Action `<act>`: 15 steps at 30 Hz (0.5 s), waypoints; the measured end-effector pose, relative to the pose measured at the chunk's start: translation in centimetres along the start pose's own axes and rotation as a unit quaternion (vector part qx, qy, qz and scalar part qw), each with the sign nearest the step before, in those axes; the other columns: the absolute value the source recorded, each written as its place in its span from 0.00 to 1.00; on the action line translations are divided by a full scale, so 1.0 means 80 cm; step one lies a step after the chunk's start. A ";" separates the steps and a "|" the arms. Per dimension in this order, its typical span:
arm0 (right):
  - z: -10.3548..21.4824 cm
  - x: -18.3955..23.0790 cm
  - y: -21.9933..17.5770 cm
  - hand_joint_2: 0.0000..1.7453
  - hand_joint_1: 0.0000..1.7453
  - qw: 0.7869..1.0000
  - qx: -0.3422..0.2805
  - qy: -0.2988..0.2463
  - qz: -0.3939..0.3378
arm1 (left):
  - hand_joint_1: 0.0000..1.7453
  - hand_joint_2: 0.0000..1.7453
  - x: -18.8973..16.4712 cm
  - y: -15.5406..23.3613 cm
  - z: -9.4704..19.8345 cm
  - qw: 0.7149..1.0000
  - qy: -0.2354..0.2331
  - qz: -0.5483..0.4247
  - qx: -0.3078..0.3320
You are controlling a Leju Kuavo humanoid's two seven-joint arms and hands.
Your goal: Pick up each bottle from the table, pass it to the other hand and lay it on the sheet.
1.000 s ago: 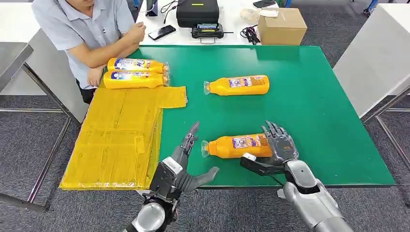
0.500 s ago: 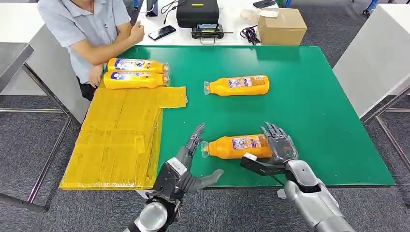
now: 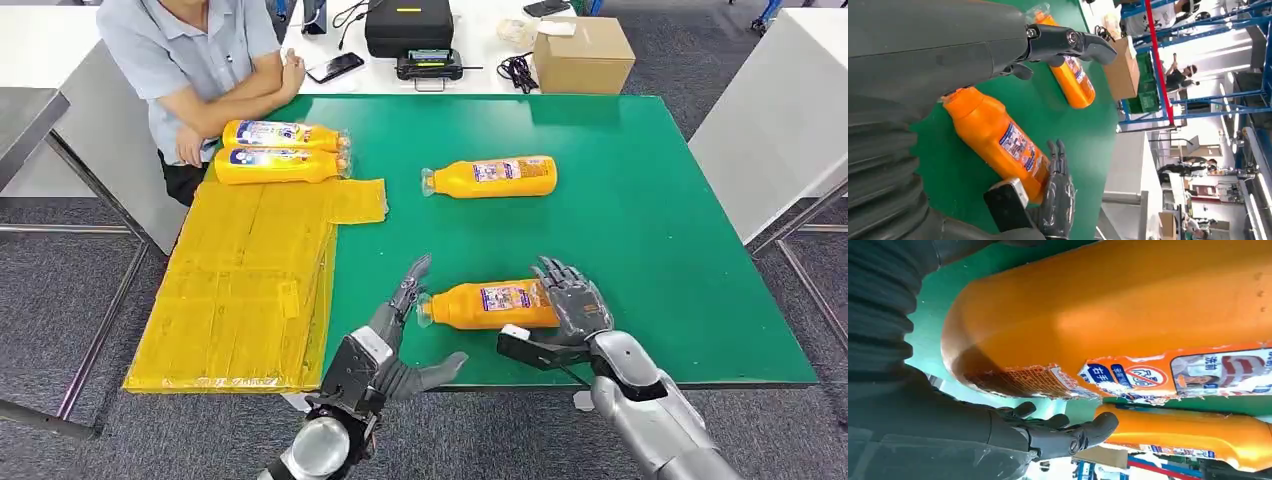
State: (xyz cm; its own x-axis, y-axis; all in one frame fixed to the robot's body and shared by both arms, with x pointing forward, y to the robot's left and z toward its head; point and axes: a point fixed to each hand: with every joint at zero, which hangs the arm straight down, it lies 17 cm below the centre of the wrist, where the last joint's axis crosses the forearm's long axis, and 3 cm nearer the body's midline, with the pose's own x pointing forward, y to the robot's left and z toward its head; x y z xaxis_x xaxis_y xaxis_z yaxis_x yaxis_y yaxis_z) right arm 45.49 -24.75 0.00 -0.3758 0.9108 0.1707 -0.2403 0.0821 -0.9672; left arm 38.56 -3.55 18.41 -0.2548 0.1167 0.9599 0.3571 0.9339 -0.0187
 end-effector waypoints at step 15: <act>0.007 -0.010 0.013 1.00 1.00 0.998 0.041 -0.003 -0.052 | 0.00 1.00 0.000 -0.010 -0.001 1.000 0.002 0.008 -0.014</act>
State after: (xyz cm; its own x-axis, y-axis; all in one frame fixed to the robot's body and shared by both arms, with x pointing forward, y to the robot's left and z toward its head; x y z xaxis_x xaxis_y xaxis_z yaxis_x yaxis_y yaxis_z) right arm 45.01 -25.62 -1.04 -0.3505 0.8967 0.2704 -0.3499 0.1424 -0.9259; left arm 38.35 -4.31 18.47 -0.2462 0.1301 0.9604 0.3854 0.9224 -0.0262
